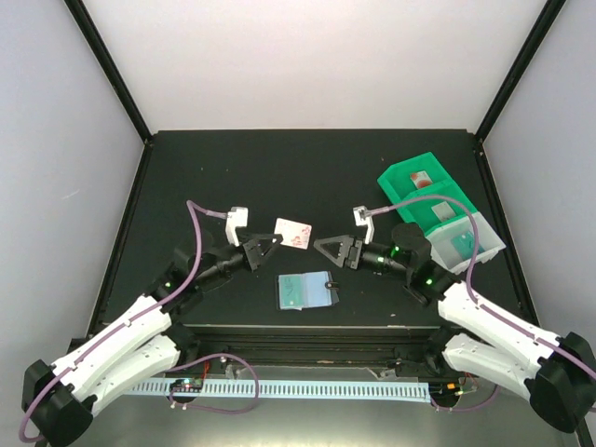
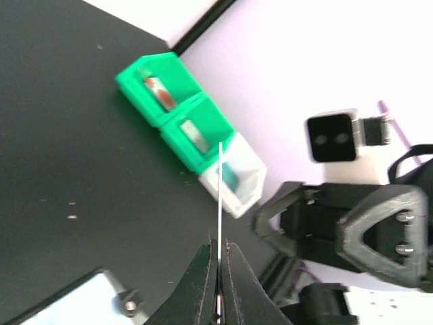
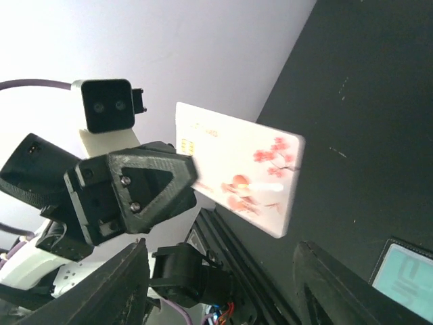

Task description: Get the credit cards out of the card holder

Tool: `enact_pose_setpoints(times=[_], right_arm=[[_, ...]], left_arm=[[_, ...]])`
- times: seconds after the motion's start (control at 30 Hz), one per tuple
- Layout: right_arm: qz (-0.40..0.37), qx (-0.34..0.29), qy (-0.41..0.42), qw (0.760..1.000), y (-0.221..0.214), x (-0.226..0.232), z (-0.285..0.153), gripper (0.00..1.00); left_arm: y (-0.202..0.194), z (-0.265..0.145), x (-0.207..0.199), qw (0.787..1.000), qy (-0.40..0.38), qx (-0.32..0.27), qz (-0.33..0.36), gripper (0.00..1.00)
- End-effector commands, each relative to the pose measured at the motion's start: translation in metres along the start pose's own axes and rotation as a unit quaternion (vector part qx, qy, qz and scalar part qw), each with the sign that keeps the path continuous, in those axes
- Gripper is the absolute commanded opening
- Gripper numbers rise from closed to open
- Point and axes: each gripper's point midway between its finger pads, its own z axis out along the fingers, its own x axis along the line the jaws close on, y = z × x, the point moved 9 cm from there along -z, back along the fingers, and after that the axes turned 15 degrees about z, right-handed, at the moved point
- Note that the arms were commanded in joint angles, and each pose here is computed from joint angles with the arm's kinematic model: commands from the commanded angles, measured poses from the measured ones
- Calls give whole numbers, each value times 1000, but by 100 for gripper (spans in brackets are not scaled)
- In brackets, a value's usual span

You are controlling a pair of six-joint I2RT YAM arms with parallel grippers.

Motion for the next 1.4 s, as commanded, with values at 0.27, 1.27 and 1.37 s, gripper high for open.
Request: enact_pose_setpoints(times=[0.27, 1.27, 1.37], right_arm=[[32, -10, 71, 997, -2, 8, -7, 50], [13, -70, 19, 997, 5, -4, -13, 1], [12, -80, -8, 997, 13, -15, -16, 1]], left_arm=[[10, -6, -25, 985, -139, -12, -98, 2], [-20, -2, -1, 992, -65, 45, -103, 78], [-24, -6, 8, 995, -15, 51, -81, 97]])
